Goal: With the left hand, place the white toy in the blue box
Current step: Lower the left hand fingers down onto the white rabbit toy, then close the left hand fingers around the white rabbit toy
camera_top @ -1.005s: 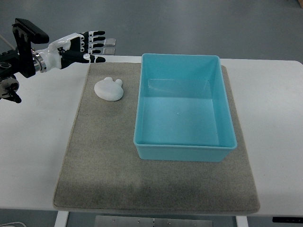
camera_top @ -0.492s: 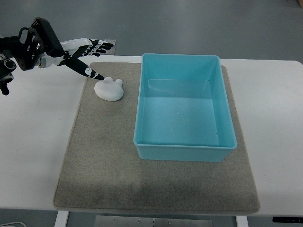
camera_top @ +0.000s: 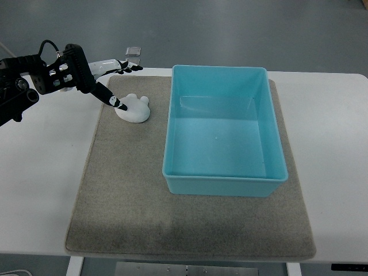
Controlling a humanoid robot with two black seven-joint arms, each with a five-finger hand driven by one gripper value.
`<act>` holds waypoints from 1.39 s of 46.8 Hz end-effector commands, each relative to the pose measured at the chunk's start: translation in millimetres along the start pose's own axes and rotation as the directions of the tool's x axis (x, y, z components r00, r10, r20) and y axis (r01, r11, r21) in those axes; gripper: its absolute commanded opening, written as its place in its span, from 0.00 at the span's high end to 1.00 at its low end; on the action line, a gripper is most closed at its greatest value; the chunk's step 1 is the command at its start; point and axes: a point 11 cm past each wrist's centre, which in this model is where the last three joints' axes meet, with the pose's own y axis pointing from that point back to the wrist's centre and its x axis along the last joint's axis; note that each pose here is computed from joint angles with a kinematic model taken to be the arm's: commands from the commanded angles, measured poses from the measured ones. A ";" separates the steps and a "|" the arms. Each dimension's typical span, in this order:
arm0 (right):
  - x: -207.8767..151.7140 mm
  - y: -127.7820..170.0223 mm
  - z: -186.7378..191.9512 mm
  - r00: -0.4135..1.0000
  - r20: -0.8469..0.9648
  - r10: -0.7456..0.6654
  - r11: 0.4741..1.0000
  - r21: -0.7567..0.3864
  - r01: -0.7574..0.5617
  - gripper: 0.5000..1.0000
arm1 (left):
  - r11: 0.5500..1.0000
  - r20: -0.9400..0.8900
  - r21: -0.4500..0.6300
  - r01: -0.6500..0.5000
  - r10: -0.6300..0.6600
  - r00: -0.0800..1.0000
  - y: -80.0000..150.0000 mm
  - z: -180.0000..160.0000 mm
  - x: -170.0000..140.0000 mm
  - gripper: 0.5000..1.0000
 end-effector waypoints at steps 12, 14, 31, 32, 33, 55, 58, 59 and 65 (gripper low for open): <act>0.0 0.0 0.0 1.000 0.000 0.000 1.000 0.000 0.000 0.13 | 0.999 0.107 0.027 0.045 -0.048 0.993 -3.0 -2.1 -9.6 0.03; 0.0 0.0 0.0 1.000 0.000 0.000 1.000 0.000 0.000 0.13 | 0.998 0.120 0.032 0.051 -0.055 0.991 -3.0 -2.6 -10.2 0.03; 0.0 0.0 0.0 1.000 0.000 0.000 1.000 0.000 0.000 0.13 | 0.990 0.182 0.059 0.125 -0.134 0.974 -4.8 -6.3 -28.3 0.06; 0.0 0.0 0.0 1.000 0.000 0.000 1.000 0.000 0.000 0.13 | 0.991 0.182 0.059 0.123 -0.132 0.974 -4.8 -6.2 -28.1 0.06; 0.0 0.0 0.0 1.000 0.000 0.000 1.000 0.000 0.000 0.13 | 0.991 0.183 0.058 0.122 -0.131 0.974 -4.9 -5.8 -27.4 0.08; 0.0 0.0 0.0 1.000 0.000 0.000 1.000 0.000 0.000 0.13 | 0.991 0.217 0.041 0.131 -0.137 0.967 -14.3 4.5 -30.5 0.45; 0.0 0.0 0.0 1.000 0.000 0.000 1.000 0.000 0.000 0.13 | 0.991 0.221 0.043 0.129 -0.135 0.966 -14.4 4.8 -29.0 0.52; 0.0 0.0 0.0 1.000 0.000 0.000 1.000 0.000 0.000 0.13 | 0.991 0.222 0.042 0.128 -0.134 0.966 -14.4 4.8 -28.8 0.54; 0.0 0.0 0.0 1.000 0.000 0.000 1.000 0.000 0.000 0.13 | 0.991 0.223 0.043 0.128 -0.134 0.965 -14.4 4.8 -28.9 0.68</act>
